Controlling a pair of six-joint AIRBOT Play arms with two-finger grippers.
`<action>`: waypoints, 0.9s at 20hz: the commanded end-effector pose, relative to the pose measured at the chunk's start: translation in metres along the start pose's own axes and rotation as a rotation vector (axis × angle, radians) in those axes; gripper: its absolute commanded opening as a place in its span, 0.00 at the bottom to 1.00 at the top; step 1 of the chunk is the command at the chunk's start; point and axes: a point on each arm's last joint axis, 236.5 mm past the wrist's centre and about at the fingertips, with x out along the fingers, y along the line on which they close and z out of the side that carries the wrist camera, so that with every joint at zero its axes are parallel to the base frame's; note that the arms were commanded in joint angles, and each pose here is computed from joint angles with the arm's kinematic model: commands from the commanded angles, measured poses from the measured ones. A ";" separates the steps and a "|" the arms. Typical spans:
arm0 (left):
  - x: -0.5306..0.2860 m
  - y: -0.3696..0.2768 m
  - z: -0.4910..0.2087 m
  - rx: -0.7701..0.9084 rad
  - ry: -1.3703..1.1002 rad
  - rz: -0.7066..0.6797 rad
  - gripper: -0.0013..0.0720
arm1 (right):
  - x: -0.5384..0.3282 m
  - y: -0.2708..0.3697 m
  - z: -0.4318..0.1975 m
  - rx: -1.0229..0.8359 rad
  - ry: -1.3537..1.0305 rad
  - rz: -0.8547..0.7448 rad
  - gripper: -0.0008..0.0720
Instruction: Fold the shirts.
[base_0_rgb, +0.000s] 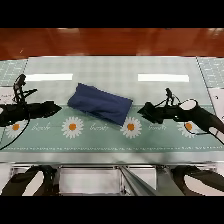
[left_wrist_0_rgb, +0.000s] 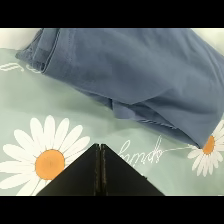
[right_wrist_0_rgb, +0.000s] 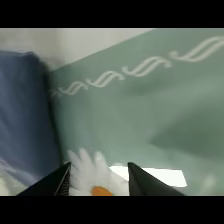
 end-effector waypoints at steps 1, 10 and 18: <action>0.001 0.001 0.000 -0.002 0.002 0.001 0.04 | 0.027 0.032 0.001 0.040 0.089 0.184 0.58; 0.002 0.002 -0.001 -0.006 0.007 0.002 0.04 | 0.083 0.083 -0.022 -0.080 0.238 0.186 0.58; 0.002 0.002 -0.001 -0.006 0.009 0.002 0.04 | 0.062 0.168 -0.013 -0.381 0.256 0.229 0.04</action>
